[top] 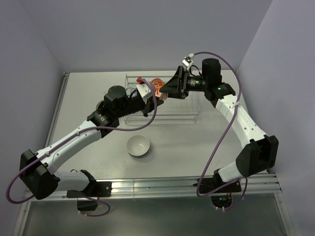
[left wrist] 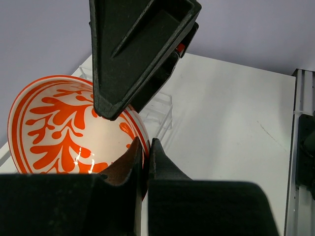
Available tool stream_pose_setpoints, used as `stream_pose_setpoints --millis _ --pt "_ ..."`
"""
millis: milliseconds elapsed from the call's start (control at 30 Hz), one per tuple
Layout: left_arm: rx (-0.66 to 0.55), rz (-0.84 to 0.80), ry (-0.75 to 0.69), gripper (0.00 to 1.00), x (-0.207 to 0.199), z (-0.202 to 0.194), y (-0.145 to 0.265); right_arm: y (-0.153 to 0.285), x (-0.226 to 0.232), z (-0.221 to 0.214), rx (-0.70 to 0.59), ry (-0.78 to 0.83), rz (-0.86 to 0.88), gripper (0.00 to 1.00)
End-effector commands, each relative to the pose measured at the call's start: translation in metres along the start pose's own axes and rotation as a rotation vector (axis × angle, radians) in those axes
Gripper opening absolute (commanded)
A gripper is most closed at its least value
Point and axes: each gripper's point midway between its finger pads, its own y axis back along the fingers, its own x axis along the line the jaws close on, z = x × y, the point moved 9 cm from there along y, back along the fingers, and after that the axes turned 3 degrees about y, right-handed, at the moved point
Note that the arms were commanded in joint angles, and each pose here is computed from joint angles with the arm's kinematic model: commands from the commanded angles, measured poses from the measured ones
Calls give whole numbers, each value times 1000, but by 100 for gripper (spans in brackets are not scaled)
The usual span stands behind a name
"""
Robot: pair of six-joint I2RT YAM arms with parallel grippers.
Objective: Load the bowls into the dish rack
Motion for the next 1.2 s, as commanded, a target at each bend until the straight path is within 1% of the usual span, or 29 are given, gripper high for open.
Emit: stream_pose_setpoints --millis 0,33,100,133,200,233,267,300,333,400,433,467,500,533,600,633,667,700,767,800,833,867,900,933,967,1033,1067,1133,1167 --pt "-140 2 -73 0 1 31 3 0 9 1 4 42 66 65" --pt "-138 5 -73 0 1 31 3 0 9 1 5 41 71 58" --pt "-131 12 -72 0 2 29 2 0 11 2 10 48 81 49" --pt "-127 15 -69 0 3 27 1 -1 9 3 17 40 81 35" --pt "-119 17 -72 0 3 26 2 -1 12 5 24 47 93 22" --pt "-121 23 -72 0 4 26 2 -1 12 6 26 48 96 8" --pt "-112 22 -69 2 4 24 3 -2 13 7 24 54 97 1" --pt "-109 28 -70 6 4 24 3 -2 12 7 26 50 94 0" --pt "-102 28 -67 14 4 23 4 -3 12 8 25 52 93 0" --pt "-84 26 -64 23 5 21 5 -3 12 11 19 59 90 0" --pt "-77 15 -65 29 5 20 5 -3 9 13 12 49 77 0" --pt "-72 19 -62 33 7 20 6 -3 10 15 8 58 77 0" --pt "-60 18 -55 41 8 18 7 -4 8 16 3 53 67 0" --pt "-56 21 -51 46 8 18 7 -4 7 18 -2 55 63 0" --pt "-44 29 -34 53 11 16 9 -3 6 23 -13 65 53 0" --pt "-40 31 -27 59 11 15 10 -4 4 24 -13 60 40 0" --pt "-34 32 -17 61 13 14 12 -4 3 28 -30 85 23 0" --pt "-23 34 -8 66 13 13 14 -4 0 29 -30 75 0 0" --pt "-26 36 6 71 13 16 20 -5 -8 38 -59 92 -37 0" --pt "-24 37 18 76 12 16 22 -5 -10 41 -70 95 -52 0" --pt "-23 35 27 83 11 19 27 -7 -18 44 -75 98 -76 0" --pt "-18 37 42 88 11 20 30 -8 -18 48 -87 112 -87 0" --pt "-12 31 49 99 10 22 33 -9 -22 50 -97 109 -122 0" --pt "20 42 74 99 10 20 37 -12 -30 53 -96 121 -143 0" --pt "16 56 117 99 10 26 41 -13 -29 58 -104 138 -154 0" --pt "33 71 167 99 11 31 45 -17 -43 62 -115 147 -218 0" --pt "39 98 215 99 17 36 51 -18 -44 66 -128 161 -241 0" --pt "55 155 255 99 27 38 57 -22 -58 70 -138 168 -310 0" --pt "41 188 267 99 33 49 62 -23 -60 73 -148 176 -331 0"
